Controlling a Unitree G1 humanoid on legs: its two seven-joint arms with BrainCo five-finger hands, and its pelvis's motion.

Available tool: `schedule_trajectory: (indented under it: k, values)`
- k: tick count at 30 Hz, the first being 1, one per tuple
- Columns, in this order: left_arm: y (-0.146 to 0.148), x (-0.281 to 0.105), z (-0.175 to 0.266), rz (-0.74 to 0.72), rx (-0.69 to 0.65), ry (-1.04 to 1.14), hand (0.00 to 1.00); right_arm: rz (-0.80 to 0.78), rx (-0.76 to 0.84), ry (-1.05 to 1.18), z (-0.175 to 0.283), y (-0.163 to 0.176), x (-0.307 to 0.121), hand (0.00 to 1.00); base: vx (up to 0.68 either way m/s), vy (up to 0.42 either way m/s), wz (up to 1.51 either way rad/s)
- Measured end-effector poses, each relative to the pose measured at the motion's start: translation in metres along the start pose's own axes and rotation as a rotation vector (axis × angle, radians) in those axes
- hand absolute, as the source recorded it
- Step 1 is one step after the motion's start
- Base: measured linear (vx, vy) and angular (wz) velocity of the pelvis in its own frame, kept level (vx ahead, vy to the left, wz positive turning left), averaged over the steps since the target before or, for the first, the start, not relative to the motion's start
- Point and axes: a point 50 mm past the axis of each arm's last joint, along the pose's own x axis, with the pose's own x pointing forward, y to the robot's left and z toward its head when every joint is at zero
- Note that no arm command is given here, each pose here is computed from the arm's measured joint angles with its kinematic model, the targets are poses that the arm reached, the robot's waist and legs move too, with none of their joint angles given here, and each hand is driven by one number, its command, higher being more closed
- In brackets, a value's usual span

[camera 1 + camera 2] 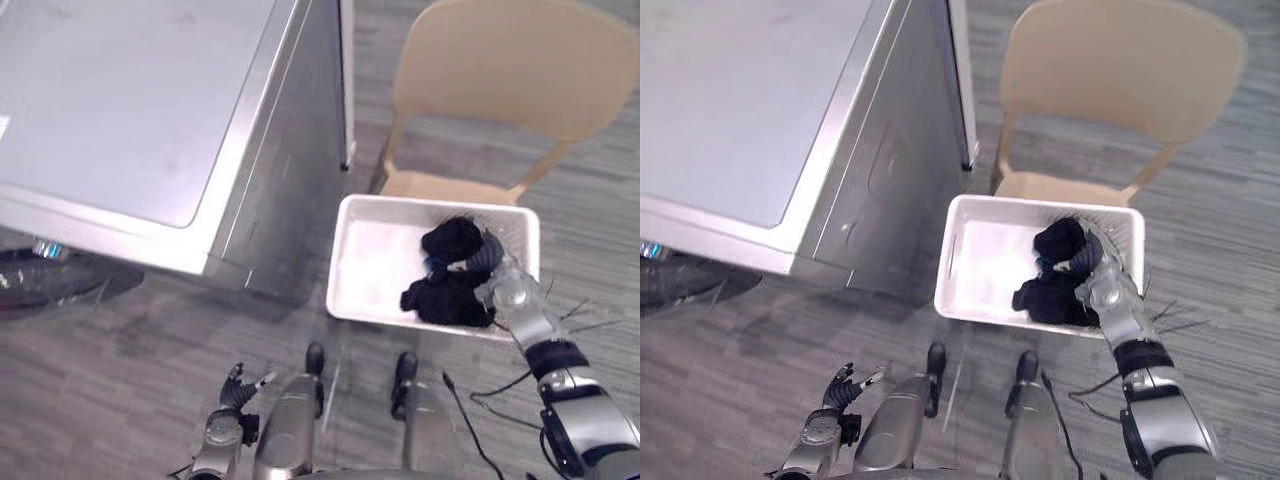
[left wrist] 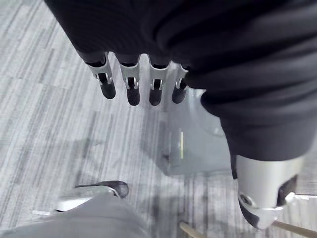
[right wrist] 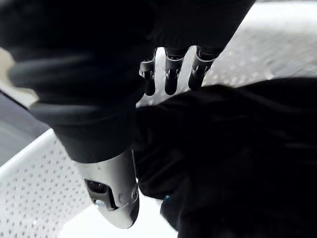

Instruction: Pick up the laundry basket with both hands and put the clothes into the washing machine.

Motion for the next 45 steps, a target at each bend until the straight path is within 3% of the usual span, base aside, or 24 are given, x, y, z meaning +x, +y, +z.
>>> schedule_trajectory:
  k: [7, 8, 14, 23, 30, 36, 37, 40, 45]
  values:
    - [-0.004, 0.011, 0.044, 0.016, -0.067, -0.137, 0.00, -0.105, 0.051, -0.008, 0.025, -0.026, 0.020, 0.00, -0.17, -0.022, 0.22]
    - [-0.003, 0.011, 0.049, 0.023, -0.084, -0.148, 0.00, -0.117, 0.068, -0.012, 0.027, -0.028, 0.021, 1.00, -0.09, -0.026, 0.17]
    - [-0.005, 0.012, 0.065, 0.050, -0.196, -0.188, 0.00, -0.186, 0.172, -0.049, 0.049, -0.046, 0.029, 1.00, -0.05, -0.050, 0.05]
    - [-0.012, 0.008, 0.074, 0.034, -0.248, -0.222, 0.00, -0.168, 0.392, -0.225, 0.091, -0.041, 0.019, 1.00, 0.07, -0.041, -0.05]
    - [-0.015, 0.007, 0.072, 0.025, -0.256, -0.212, 0.00, -0.252, 0.710, -0.393, 0.114, -0.056, -0.005, 1.00, 0.03, -0.027, -0.12]
    - [-0.015, 0.006, 0.066, 0.024, -0.251, -0.185, 0.00, -0.228, 0.910, -0.448, 0.117, -0.044, -0.022, 1.00, 0.01, -0.023, -0.11]
    - [-0.015, 0.005, 0.063, 0.023, -0.250, -0.176, 0.00, -0.224, 0.928, -0.457, 0.117, -0.041, -0.026, 0.00, 0.05, -0.027, -0.01]
    - [-0.016, 0.003, 0.049, 0.023, -0.239, -0.133, 0.00, -0.206, 0.900, -0.419, 0.105, -0.030, -0.030, 0.00, 0.05, -0.010, 0.00]
    - [-0.019, 0.003, 0.030, 0.002, -0.203, -0.060, 0.00, -0.191, 0.626, -0.317, 0.072, -0.016, -0.031, 0.00, 0.06, 0.019, -0.03]
